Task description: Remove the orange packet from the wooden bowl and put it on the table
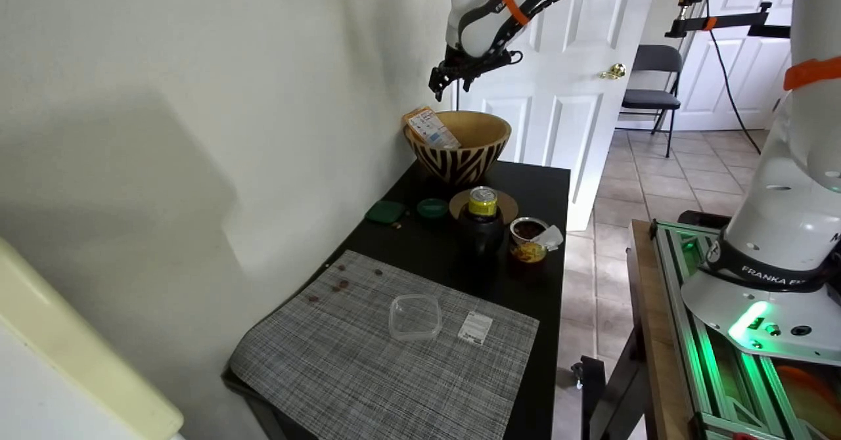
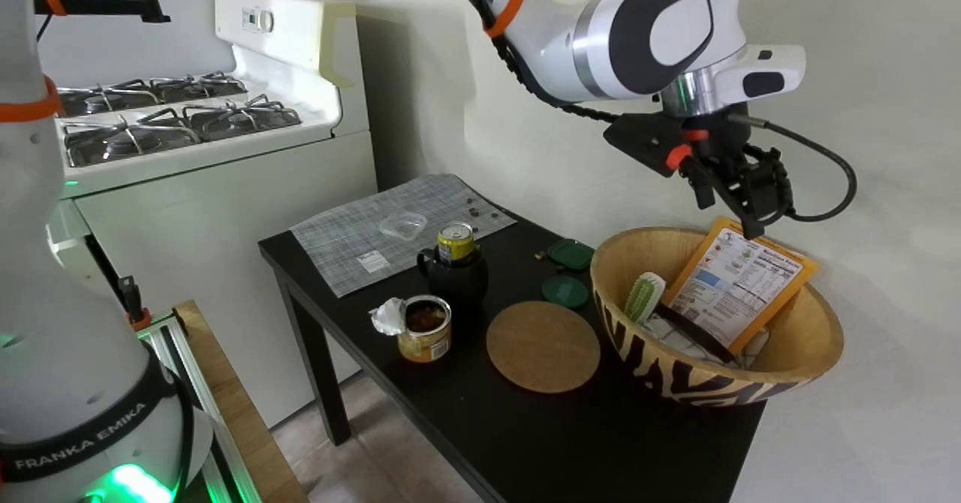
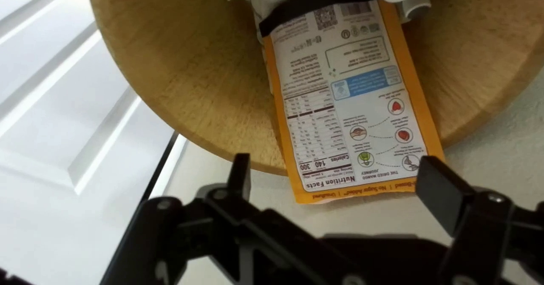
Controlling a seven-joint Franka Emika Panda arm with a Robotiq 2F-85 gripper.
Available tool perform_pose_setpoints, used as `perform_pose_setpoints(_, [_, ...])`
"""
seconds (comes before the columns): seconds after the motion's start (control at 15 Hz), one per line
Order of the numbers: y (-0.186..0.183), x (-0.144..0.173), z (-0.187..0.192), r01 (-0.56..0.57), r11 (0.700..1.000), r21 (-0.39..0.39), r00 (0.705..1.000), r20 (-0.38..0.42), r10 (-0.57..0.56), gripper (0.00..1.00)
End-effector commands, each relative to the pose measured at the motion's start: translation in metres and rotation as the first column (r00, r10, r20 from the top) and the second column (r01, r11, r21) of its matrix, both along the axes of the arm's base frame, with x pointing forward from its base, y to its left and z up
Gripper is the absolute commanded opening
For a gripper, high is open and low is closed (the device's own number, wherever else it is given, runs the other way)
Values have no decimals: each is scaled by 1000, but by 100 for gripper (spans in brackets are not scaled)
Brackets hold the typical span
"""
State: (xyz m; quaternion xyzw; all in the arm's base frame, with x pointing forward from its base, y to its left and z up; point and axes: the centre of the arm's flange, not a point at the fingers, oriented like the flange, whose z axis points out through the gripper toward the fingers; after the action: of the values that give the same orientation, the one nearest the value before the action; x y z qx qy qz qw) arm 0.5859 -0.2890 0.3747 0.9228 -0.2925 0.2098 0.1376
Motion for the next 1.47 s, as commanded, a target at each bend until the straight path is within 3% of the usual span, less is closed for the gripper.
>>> perform_pose_setpoints(0.0, [2,12,-37,-3,999,-50,997,77,7,100])
perform_pose_setpoints(0.4, [-1,12,-30,-23,999,-34,998,60,25,100])
perform_pose_setpoints(0.87, [19,50,-64,-57,982,-183,986,143,84,100])
perform_pose_setpoints(1.4, [27,75,-100,-84,967,-240,987,115,114,100])
